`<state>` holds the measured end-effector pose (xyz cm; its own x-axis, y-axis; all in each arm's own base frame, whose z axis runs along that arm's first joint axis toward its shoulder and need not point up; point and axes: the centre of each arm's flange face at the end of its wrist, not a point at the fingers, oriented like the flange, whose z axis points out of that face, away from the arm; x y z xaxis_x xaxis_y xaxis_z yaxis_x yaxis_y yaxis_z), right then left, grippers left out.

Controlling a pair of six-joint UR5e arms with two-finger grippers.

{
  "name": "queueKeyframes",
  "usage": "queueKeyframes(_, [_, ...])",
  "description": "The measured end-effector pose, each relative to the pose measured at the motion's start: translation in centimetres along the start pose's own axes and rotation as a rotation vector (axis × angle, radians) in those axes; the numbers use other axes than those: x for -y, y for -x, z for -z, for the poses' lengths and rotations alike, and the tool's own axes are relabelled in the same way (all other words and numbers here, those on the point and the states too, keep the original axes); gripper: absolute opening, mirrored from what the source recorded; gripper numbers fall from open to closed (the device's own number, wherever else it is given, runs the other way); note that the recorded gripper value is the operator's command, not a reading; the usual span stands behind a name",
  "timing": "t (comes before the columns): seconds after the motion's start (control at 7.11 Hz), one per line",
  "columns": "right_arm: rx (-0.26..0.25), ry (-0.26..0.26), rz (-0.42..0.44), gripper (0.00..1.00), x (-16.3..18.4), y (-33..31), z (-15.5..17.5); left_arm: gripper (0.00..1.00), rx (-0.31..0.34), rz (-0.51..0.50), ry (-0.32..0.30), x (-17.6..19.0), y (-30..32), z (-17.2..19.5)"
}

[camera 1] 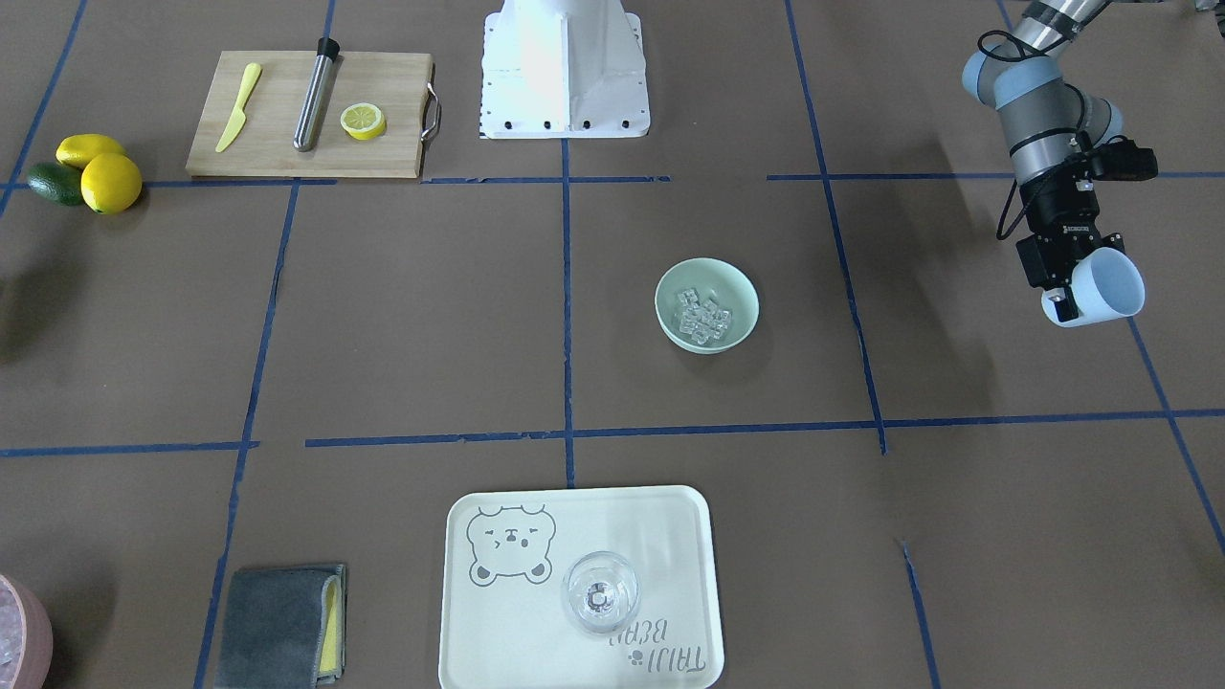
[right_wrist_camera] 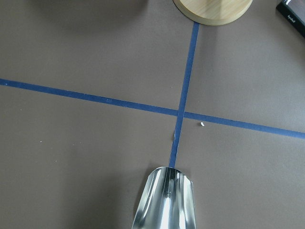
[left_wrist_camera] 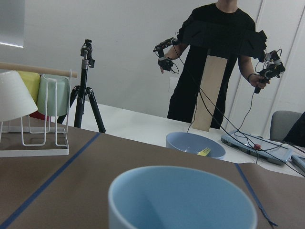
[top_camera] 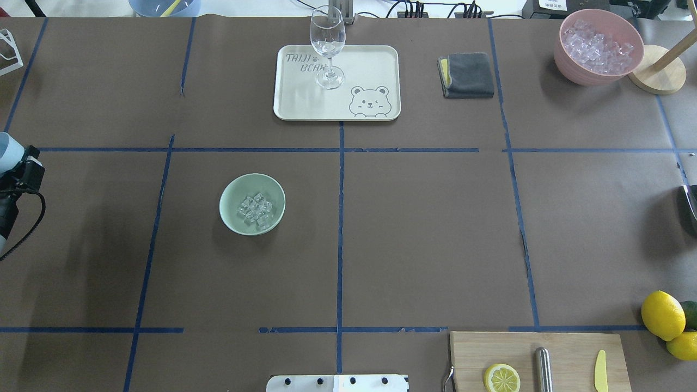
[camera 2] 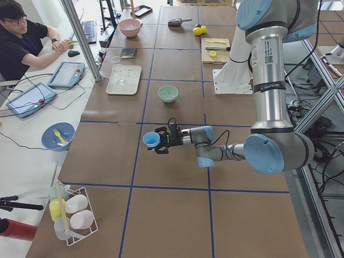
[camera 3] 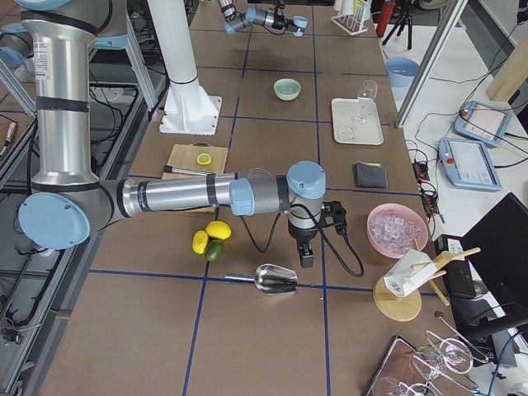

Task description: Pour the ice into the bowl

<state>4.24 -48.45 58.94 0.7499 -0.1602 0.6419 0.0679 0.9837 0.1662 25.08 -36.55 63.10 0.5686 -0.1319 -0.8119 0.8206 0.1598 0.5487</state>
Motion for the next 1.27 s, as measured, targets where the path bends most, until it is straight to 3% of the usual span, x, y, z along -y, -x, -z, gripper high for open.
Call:
queueKeyframes(0.14, [-0.001,-0.001,0.0,1.0,0.0,0.0,0.1,0.0,0.012,-0.019,-0.008,-0.8,0.6,-0.4])
queueKeyframes(0.56, [-0.001,-0.001,-0.004,1.0,0.0,0.0,0.1,0.25,0.005,-0.064,0.027,-3.5,0.4,0.0])
queueKeyframes(0.98, [-0.001,0.0,-0.004,1.0,-0.1,-0.1,0.0,0.34,-0.036,-0.079,0.081,-7.1,-1.9,1.1])
queueKeyframes(1.12, [-0.001,0.001,-0.005,1.0,-0.1,-0.1,0.0,0.56,-0.04,-0.083,0.088,-7.7,-2.1,1.3])
queueKeyframes(1.27, [-0.001,0.001,-0.006,1.0,-0.1,-0.1,-0.1,0.95,-0.04,-0.09,0.092,-8.0,-2.0,1.3])
